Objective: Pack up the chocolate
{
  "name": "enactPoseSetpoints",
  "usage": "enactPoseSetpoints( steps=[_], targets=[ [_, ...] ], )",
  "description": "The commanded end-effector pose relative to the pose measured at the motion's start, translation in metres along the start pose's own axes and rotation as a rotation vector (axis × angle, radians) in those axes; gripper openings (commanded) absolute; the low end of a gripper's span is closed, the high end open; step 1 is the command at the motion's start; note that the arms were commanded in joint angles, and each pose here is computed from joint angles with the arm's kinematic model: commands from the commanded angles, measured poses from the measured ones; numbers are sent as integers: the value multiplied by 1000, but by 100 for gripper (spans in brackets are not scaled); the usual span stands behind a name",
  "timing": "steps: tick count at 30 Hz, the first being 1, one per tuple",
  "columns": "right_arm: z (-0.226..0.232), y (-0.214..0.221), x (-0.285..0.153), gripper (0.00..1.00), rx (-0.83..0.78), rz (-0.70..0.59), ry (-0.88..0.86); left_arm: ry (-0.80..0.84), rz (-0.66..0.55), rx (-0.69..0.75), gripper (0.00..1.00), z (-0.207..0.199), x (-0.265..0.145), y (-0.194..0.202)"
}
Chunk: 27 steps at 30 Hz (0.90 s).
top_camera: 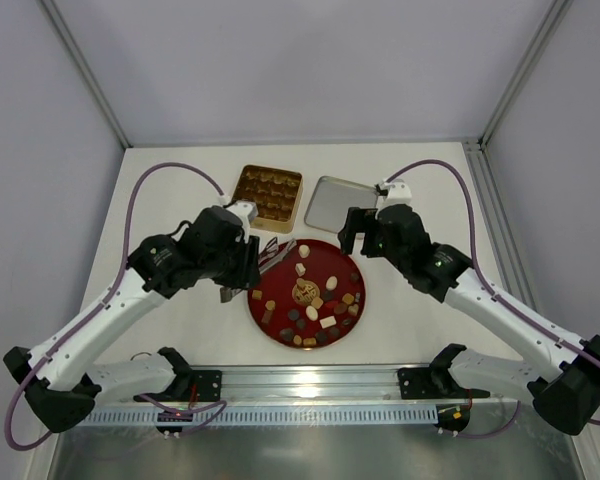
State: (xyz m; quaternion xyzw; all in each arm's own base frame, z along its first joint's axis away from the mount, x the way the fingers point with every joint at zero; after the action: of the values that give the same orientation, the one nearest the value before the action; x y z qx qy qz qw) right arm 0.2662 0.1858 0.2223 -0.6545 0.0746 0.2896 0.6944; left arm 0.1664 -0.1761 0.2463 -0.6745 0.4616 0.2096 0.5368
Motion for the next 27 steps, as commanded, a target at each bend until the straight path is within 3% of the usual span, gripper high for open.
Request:
enactPoseSetpoints(
  steps=[1, 27],
  targets=[
    [-2, -17, -10, 100, 38, -64, 8, 15, -50, -43, 44, -9, 8, -5],
    [-10, -4, -16, 100, 40, -55, 21, -85, 33, 5, 43, -32, 74, 28]
  ],
)
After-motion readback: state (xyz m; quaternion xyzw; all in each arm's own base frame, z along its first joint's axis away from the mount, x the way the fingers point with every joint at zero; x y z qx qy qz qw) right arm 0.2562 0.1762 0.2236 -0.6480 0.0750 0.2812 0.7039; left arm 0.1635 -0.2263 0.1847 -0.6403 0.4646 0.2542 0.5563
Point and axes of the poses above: each gripper's point midway between its finger pads, its own x axis out along the fingers, its own z axis along the line the jaws close on, y = z × x, the point moved 2 cm from there along -x, back along the fingers, and after that the axes turned 9 degrees about -x, right-handed, at the moved point
